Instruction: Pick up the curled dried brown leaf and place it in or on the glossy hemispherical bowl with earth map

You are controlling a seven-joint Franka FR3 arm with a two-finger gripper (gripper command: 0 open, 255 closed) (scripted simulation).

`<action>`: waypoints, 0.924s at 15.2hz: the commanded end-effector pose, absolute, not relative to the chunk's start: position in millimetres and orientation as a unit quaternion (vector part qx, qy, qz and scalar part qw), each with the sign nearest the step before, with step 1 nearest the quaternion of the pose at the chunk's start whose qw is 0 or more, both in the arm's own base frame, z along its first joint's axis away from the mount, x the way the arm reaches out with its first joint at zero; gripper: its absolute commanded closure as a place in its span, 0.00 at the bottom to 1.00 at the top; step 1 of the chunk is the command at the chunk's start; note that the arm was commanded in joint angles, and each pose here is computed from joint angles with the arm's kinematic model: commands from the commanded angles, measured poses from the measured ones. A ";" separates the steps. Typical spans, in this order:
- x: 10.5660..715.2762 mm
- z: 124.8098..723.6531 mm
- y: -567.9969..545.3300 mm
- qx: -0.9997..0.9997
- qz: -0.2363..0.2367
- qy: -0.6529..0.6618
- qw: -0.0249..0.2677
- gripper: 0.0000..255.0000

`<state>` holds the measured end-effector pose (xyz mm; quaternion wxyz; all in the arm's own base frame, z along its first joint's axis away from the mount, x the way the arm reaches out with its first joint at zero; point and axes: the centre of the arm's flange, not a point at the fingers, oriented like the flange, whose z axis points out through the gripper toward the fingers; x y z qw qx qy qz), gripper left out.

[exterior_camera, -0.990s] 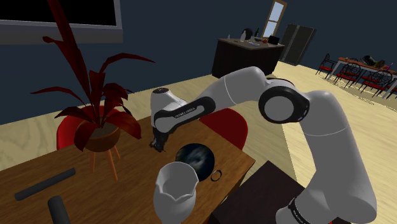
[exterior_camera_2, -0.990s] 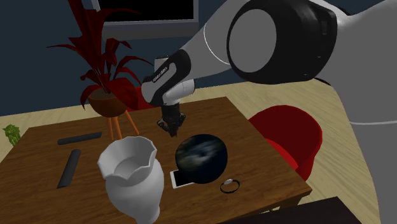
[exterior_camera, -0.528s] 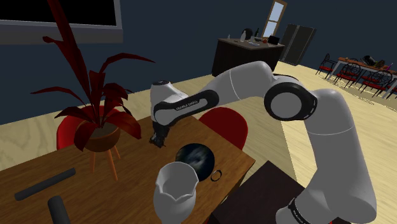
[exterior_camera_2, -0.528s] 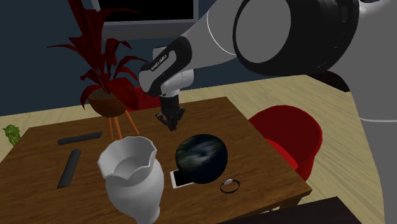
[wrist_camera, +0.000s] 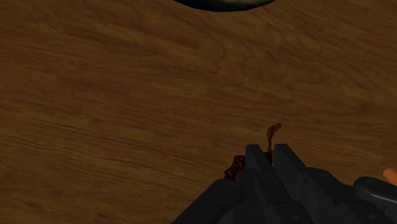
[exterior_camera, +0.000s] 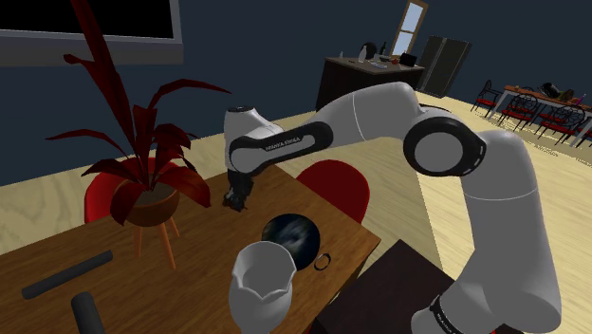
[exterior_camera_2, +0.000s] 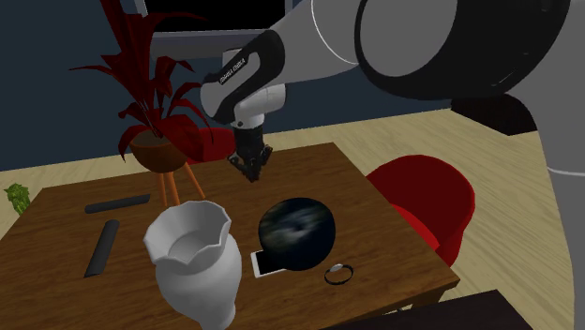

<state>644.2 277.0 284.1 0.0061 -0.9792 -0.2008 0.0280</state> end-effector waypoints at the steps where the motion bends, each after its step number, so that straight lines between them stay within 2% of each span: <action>1: 643.8 295.6 276.7 -0.979 0.028 -0.201 0.006 1.00; 14: 643.8 364.3 276.7 -0.979 0.028 -0.201 0.006 1.00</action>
